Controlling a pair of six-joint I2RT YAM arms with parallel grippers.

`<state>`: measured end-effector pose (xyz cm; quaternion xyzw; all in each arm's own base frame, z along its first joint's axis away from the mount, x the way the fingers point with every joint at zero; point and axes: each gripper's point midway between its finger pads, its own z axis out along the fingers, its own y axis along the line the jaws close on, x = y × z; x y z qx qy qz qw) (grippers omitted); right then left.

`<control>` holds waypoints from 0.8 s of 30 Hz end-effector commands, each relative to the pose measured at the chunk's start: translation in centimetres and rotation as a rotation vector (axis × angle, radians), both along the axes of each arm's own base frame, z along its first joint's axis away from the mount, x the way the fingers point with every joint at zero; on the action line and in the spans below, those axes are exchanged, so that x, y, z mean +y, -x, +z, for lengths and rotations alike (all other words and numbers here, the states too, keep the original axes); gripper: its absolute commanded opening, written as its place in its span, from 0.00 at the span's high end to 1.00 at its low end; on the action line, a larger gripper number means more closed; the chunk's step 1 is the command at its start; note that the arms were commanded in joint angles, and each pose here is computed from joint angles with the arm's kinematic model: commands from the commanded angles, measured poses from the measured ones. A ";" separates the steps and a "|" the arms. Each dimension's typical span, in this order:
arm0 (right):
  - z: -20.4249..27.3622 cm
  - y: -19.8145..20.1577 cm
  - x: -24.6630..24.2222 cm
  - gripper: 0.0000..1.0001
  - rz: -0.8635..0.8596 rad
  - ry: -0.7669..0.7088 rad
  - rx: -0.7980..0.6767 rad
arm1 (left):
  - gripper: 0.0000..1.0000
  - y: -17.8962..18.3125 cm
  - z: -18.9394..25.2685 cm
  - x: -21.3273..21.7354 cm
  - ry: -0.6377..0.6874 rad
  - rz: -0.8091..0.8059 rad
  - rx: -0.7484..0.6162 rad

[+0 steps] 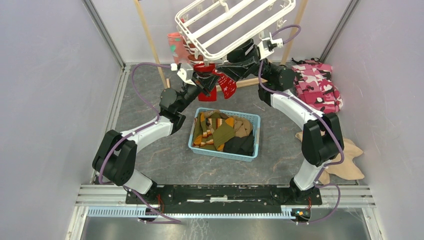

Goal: Clip the socks to the hanger
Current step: Open the clamp at the hanger.

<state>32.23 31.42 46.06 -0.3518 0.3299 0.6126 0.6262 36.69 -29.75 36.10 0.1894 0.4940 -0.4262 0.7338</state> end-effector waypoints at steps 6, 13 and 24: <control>2.2 1.6 -0.5 0.61 0.032 -0.031 -0.074 | 0.98 1.0 3.3 1.0 0.032 0.016 -0.089; 2.3 1.4 -0.4 0.77 0.017 -0.026 -0.065 | 0.98 1.2 3.3 1.1 0.034 0.016 -0.089; 2.4 0.9 -0.4 0.81 -0.005 -0.025 -0.053 | 0.98 3.1 2.0 0.8 0.022 -0.058 -0.064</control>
